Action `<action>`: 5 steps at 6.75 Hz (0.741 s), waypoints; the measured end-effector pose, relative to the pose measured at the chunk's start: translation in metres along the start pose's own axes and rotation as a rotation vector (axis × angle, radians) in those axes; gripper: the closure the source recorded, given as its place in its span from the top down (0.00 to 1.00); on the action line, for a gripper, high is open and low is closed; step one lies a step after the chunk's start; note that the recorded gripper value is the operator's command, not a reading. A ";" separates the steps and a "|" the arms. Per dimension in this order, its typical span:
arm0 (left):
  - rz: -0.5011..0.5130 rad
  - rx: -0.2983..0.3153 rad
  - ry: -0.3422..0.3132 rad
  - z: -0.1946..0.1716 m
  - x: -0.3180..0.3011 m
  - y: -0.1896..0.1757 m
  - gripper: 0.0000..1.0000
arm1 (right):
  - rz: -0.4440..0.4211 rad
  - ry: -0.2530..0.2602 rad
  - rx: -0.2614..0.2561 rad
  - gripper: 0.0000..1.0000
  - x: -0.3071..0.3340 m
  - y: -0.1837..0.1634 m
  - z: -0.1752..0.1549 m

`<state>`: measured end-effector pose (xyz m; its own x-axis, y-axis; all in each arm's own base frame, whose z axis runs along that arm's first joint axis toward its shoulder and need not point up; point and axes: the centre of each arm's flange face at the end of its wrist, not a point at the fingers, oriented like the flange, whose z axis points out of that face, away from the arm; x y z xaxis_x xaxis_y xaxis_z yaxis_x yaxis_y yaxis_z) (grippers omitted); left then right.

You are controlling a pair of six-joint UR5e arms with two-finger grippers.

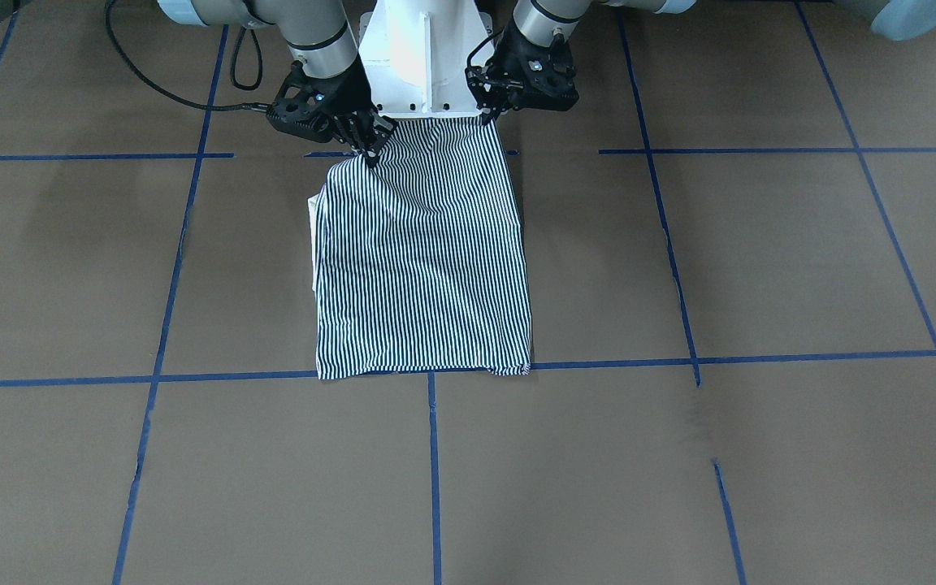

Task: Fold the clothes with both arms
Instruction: 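Push both grippers along the shirt's near edge, sliding it farther from the robot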

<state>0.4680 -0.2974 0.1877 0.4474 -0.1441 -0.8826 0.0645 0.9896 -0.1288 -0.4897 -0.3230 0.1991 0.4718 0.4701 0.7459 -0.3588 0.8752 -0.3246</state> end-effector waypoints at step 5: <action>-0.062 0.100 -0.004 0.020 -0.007 -0.081 0.00 | 0.023 -0.006 0.078 0.00 -0.043 -0.060 0.035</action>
<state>0.4779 -0.3762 0.2131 0.4429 -0.2057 -0.8727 0.1810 0.9738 -0.1376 -0.5169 -0.4004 0.2069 0.4578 0.4891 0.7424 -0.4314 0.8524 -0.2956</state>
